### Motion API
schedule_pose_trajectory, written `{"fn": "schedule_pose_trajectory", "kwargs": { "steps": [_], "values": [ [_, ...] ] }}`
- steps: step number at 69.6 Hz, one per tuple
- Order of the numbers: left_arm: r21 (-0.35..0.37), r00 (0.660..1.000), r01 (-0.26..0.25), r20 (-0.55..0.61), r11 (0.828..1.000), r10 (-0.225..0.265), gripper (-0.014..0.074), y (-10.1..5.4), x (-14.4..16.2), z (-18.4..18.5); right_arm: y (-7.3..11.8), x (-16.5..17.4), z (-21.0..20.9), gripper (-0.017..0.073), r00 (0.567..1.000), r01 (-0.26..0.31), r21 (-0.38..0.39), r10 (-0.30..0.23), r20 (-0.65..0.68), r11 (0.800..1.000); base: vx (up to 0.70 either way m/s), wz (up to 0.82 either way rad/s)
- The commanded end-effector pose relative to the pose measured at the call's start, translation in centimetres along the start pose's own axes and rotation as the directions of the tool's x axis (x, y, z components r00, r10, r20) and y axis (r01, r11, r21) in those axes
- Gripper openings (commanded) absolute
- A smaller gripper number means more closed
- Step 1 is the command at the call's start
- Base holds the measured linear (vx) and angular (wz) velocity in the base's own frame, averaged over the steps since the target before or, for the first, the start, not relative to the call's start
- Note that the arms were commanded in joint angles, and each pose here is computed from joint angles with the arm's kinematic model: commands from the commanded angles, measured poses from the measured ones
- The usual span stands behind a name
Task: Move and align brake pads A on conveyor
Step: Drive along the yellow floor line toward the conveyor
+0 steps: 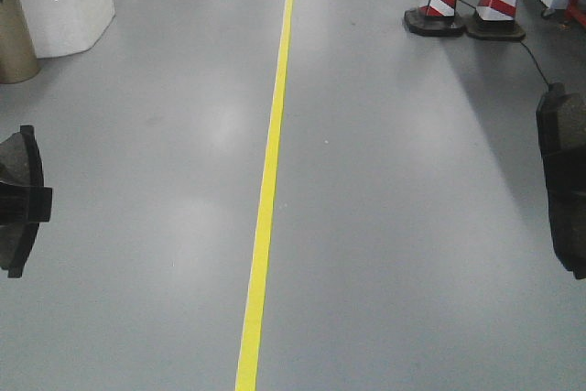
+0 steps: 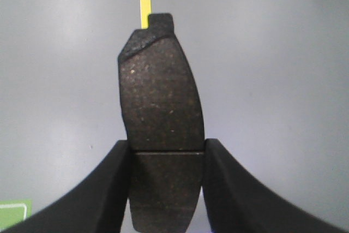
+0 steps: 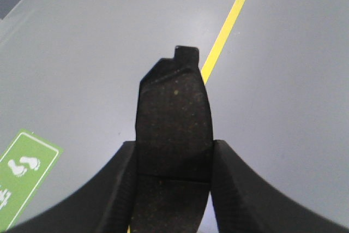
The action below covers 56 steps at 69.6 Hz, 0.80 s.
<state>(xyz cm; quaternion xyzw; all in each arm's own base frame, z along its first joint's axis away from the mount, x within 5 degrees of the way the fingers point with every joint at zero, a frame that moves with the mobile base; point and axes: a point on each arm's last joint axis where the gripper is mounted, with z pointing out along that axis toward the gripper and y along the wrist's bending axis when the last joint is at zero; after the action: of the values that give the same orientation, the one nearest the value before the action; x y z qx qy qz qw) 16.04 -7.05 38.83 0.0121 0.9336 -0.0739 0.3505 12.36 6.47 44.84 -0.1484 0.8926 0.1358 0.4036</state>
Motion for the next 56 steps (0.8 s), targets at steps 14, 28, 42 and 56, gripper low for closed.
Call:
{"fn": "schedule_pose_trajectory", "kwargs": {
  "steps": [14,28,42,56],
  "values": [
    [0.042,0.995,0.003,0.104,0.999,-0.008,-0.0006,-0.22,-0.96,-1.05,0.12,-1.10,-1.03,-0.0003,0.993,0.013,-0.009,-0.012,0.115,1.000,0.59,0.04],
    [0.042,0.995,0.003,0.104,0.999,-0.008,-0.0006,-0.22,-0.96,-1.05,0.12,-1.10,-1.03,-0.0003,0.993,0.013,-0.009,-0.012,0.115,1.000,0.60,0.01],
    [0.042,0.995,0.003,0.104,0.999,-0.008,-0.0006,-0.22,-0.96,-1.05,0.12,-1.10,-1.03,-0.0003,0.993,0.013,-0.009,-0.012,0.115,1.000,0.61,-0.01],
    [0.042,0.995,0.003,0.104,0.999,-0.008,-0.0006,-0.22,-0.96,-1.05,0.12,-1.10,-1.03,-0.0003,0.993,0.013,-0.009,-0.012,0.115,1.000,0.62,-0.01]
  ]
}}
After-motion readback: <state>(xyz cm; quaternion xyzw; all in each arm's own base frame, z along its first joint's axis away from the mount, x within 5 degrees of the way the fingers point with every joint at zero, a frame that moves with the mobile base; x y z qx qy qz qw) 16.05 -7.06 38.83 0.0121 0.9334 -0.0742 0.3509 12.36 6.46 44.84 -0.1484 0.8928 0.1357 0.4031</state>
